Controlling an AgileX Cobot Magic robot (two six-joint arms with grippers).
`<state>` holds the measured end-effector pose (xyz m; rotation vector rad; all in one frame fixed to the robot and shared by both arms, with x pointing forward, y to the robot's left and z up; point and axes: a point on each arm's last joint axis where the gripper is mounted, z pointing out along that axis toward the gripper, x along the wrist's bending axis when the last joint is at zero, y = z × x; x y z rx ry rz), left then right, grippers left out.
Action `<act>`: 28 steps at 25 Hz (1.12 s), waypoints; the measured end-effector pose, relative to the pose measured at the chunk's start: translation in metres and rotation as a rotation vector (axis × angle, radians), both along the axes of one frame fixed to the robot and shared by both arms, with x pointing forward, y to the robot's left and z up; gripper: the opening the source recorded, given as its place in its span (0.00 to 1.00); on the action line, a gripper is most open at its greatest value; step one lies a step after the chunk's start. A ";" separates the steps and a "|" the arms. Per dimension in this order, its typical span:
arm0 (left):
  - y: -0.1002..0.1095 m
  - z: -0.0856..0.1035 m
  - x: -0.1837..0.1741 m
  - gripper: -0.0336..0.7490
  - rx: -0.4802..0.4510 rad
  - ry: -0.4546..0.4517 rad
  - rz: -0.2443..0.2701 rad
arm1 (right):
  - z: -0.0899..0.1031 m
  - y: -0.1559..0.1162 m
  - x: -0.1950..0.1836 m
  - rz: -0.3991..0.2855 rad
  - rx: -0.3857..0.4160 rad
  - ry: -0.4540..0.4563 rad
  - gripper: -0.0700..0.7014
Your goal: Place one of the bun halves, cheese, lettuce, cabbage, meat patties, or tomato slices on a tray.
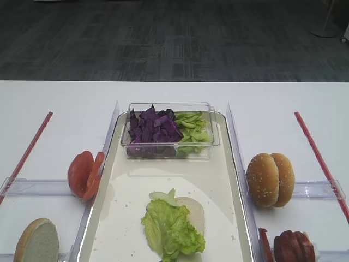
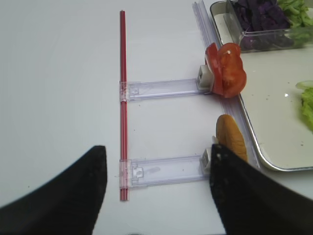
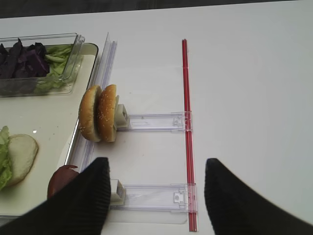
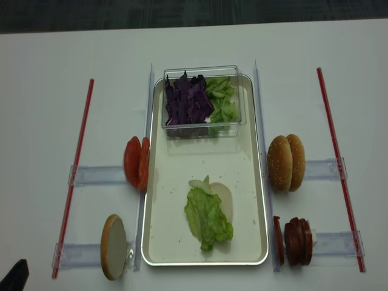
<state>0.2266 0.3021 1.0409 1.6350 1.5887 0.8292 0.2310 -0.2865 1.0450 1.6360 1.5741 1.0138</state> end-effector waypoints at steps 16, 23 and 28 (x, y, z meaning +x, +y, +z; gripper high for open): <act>0.000 0.000 0.000 0.60 0.000 0.000 0.000 | 0.000 0.000 0.000 0.000 0.000 0.000 0.68; 0.000 0.000 0.000 0.60 0.000 0.000 0.000 | 0.000 0.000 0.000 0.000 0.000 0.000 0.68; 0.000 0.000 0.000 0.60 0.000 0.000 0.000 | 0.000 0.000 0.000 0.000 0.000 0.000 0.68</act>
